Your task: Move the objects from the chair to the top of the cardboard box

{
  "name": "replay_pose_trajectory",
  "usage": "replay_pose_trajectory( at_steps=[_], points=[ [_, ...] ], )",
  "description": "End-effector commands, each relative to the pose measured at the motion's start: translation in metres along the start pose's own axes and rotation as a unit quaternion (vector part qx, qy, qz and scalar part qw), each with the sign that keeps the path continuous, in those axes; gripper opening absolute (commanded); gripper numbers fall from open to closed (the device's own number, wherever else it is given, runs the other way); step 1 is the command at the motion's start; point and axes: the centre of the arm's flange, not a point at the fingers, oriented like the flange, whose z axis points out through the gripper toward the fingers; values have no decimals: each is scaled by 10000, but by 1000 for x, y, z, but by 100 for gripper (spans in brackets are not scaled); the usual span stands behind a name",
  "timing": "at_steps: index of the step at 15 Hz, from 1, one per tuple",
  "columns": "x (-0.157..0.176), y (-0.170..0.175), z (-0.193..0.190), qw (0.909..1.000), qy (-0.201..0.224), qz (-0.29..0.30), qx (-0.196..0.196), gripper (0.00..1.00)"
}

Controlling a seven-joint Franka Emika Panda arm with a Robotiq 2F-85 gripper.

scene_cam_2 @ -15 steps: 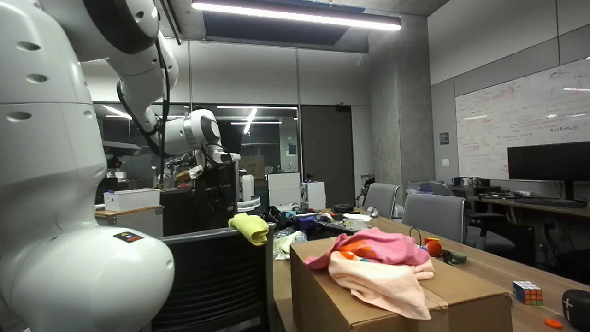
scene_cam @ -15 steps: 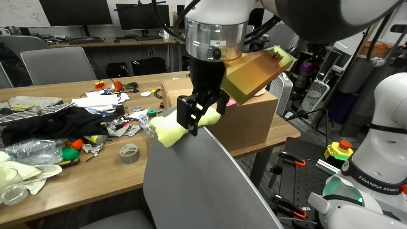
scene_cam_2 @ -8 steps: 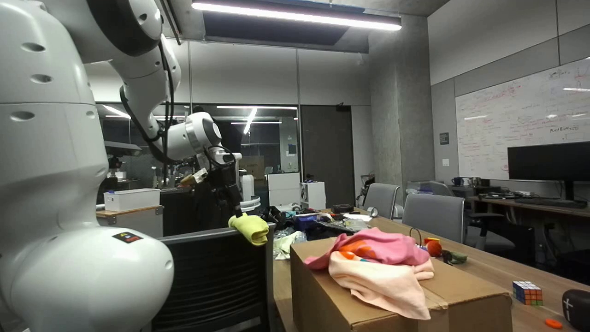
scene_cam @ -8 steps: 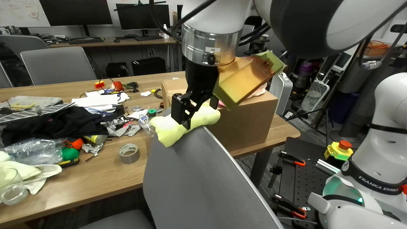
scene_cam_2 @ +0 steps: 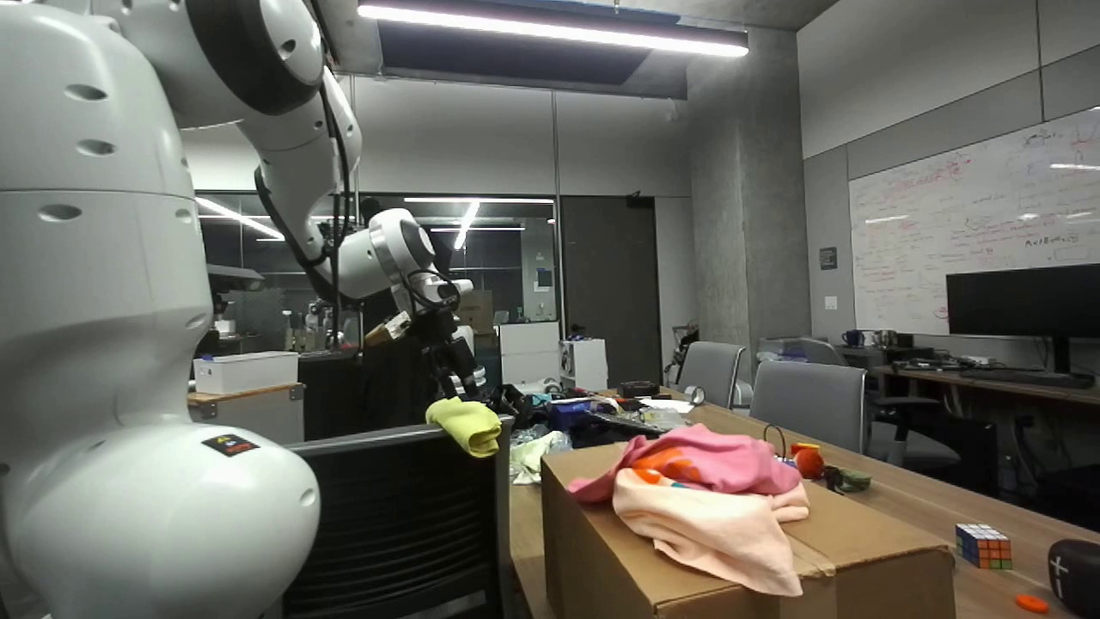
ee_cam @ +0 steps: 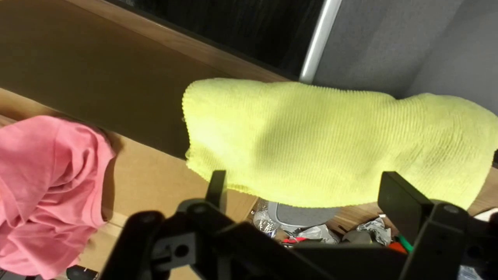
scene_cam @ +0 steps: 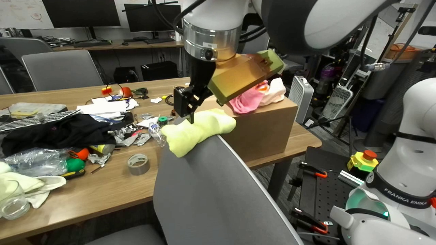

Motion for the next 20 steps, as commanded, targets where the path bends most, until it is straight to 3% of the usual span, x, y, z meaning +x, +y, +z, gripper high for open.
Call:
replay_pose_trajectory(
  at_steps=[1,18,20],
  points=[
    [18,-14,-2,9999,19,86,90,100],
    [37,-11,46,9946,-884,508,183,100],
    [37,-10,46,9943,-892,559,195,75]
  ],
)
